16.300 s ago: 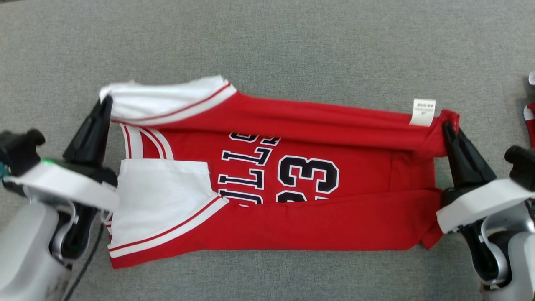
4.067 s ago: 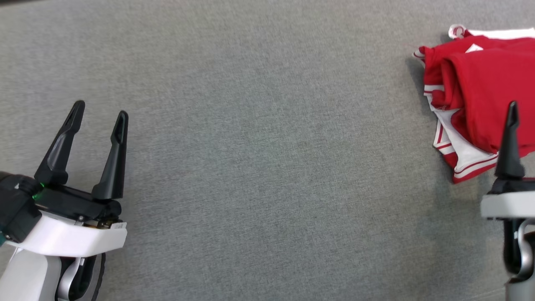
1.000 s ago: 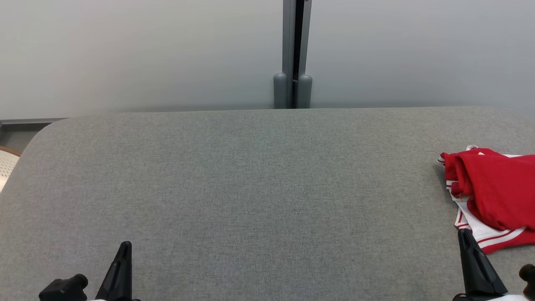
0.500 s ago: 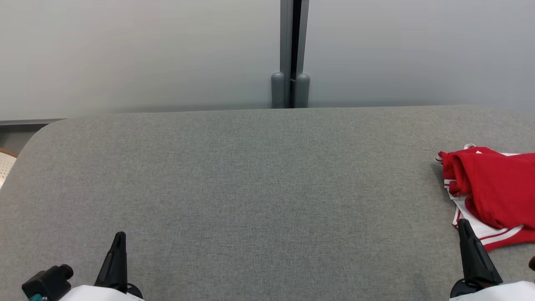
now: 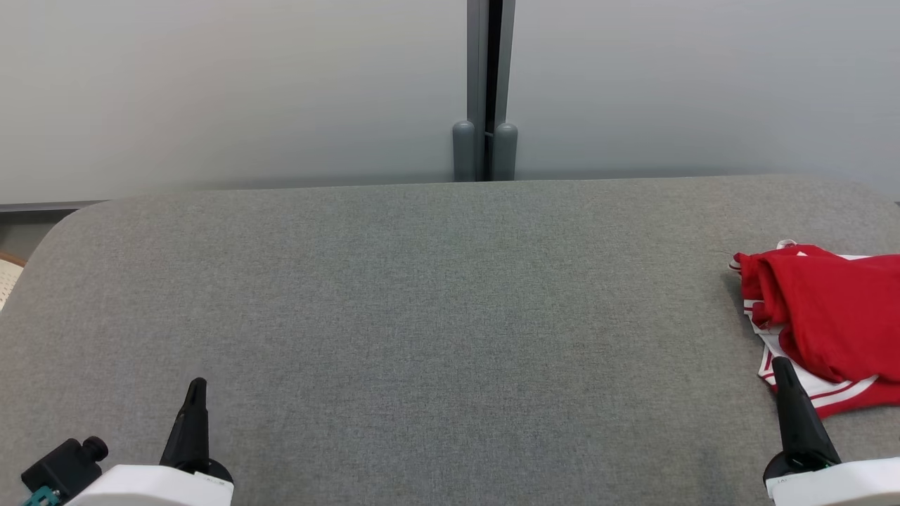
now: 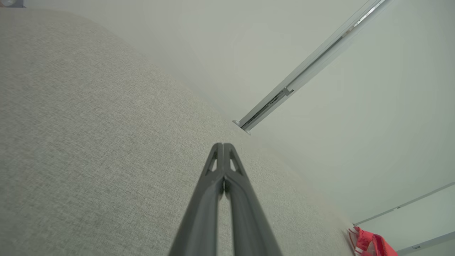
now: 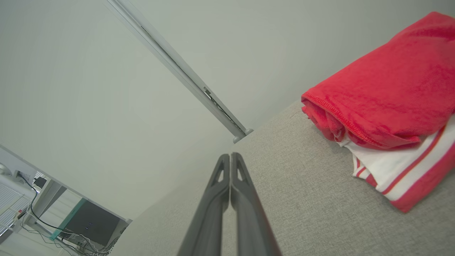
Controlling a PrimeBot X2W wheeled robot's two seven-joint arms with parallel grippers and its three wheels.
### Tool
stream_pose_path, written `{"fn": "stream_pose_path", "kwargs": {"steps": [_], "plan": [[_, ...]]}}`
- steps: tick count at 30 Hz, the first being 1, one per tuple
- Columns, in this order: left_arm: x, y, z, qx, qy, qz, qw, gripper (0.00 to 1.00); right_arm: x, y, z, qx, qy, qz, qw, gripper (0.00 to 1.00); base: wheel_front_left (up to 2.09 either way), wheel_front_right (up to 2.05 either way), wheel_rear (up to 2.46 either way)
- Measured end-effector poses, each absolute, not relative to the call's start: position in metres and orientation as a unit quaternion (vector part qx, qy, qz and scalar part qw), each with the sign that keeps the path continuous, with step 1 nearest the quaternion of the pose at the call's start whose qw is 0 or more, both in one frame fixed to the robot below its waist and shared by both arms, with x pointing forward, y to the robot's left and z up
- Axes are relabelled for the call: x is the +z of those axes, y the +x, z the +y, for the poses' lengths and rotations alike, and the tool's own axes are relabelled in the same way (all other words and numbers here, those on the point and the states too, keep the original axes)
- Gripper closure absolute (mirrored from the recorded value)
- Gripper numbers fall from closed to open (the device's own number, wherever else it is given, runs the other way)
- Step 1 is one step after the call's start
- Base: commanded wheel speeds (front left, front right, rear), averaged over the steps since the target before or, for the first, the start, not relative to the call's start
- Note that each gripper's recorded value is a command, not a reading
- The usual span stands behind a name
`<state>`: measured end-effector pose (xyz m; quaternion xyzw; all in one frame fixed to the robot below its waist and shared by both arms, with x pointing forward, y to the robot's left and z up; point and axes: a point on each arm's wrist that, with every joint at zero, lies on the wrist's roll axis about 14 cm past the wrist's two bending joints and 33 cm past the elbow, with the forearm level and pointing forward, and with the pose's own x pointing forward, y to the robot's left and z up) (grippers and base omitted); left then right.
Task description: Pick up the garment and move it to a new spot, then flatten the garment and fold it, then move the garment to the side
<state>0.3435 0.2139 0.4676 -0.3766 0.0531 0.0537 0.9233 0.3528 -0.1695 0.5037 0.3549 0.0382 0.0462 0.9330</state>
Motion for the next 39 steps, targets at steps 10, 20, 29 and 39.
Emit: {"fn": "stream_pose_path", "kwargs": {"steps": [10,20,29,39], "plan": [[0.471,0.351,0.213,0.054,-0.435,0.05,0.898,1.0,0.504,0.359,-0.173,0.04,0.416,0.034,0.908,1.0,0.0,0.0,0.0],[0.475,0.357,0.211,0.051,-0.484,0.045,0.873,1.0,0.504,0.364,-0.176,0.032,0.47,0.032,0.881,1.0,0.0,0.0,0.0],[0.478,0.361,0.21,0.047,-0.526,0.04,0.848,1.0,0.504,0.368,-0.18,0.026,0.513,0.028,0.858,1.0,0.0,0.0,0.0],[0.481,0.366,0.208,0.042,-0.566,0.037,0.823,1.0,0.504,0.373,-0.183,0.021,0.556,0.025,0.831,1.0,0.0,0.0,0.0]]}}
